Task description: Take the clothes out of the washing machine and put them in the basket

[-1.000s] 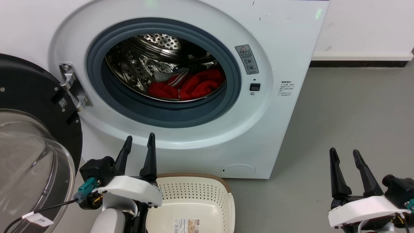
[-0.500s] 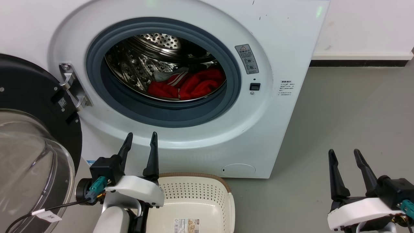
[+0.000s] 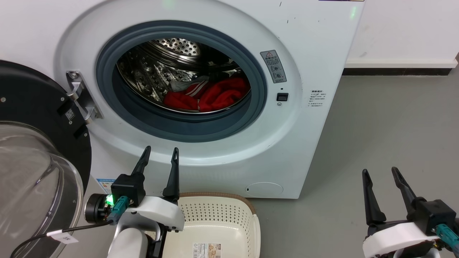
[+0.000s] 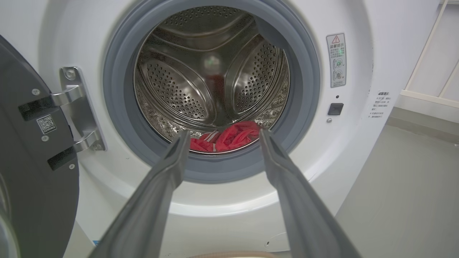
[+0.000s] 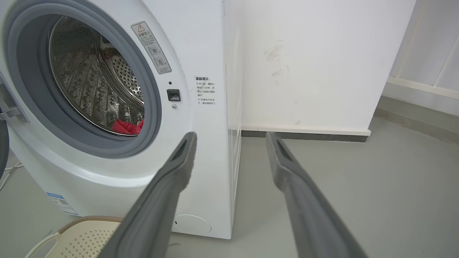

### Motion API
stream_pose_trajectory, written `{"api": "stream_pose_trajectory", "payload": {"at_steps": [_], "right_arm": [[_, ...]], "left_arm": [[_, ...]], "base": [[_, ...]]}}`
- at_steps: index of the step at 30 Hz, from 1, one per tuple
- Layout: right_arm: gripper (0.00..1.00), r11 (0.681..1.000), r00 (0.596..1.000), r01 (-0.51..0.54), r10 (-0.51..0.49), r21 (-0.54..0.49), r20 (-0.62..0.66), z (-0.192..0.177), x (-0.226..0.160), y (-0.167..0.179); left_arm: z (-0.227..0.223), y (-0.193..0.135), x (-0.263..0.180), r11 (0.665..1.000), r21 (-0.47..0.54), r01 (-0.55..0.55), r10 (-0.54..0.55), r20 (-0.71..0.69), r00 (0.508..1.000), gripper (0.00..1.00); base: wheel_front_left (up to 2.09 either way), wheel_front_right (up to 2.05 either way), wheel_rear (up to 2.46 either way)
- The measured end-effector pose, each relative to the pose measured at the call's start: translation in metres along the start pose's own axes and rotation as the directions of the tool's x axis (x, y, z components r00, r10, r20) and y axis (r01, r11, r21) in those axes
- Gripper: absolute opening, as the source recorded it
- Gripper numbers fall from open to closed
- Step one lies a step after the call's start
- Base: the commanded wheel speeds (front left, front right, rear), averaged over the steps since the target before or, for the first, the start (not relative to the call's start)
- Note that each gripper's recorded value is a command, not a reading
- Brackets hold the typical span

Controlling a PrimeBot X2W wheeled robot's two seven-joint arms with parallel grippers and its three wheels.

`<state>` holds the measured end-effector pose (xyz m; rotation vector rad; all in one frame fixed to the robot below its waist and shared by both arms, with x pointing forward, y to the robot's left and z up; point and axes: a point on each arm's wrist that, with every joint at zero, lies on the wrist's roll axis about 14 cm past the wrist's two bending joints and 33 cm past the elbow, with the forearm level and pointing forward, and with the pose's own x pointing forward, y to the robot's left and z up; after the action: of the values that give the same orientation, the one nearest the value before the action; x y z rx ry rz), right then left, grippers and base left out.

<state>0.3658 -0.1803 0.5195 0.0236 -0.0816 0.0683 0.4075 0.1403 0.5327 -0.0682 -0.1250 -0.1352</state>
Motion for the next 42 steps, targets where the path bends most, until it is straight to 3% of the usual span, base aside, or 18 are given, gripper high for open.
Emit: {"api": "stream_pose_trajectory", "payload": {"at_steps": [13,31,42], "right_arm": [[1.00,0.997,1.000,-0.015,0.015,-0.073,0.003,0.000,0.000,0.002],[1.00,0.998,1.000,-0.019,0.019,-0.055,-0.010,-0.005,0.001,0.004],[1.00,0.998,1.000,-0.024,0.024,-0.063,-0.006,-0.002,0.019,0.004]], "left_arm": [[-0.004,0.000,0.000,0.998,0.061,0.006,-0.006,-0.005,1.000,1.00],[-0.006,0.006,0.000,0.999,0.044,-0.013,0.013,-0.011,1.000,1.00],[-0.002,0.005,0.042,0.999,0.045,-0.016,0.016,0.017,1.000,1.00]], "base": [[0.00,0.00,0.00],[0.00,0.00,0.00],[0.00,0.00,0.00]]}}
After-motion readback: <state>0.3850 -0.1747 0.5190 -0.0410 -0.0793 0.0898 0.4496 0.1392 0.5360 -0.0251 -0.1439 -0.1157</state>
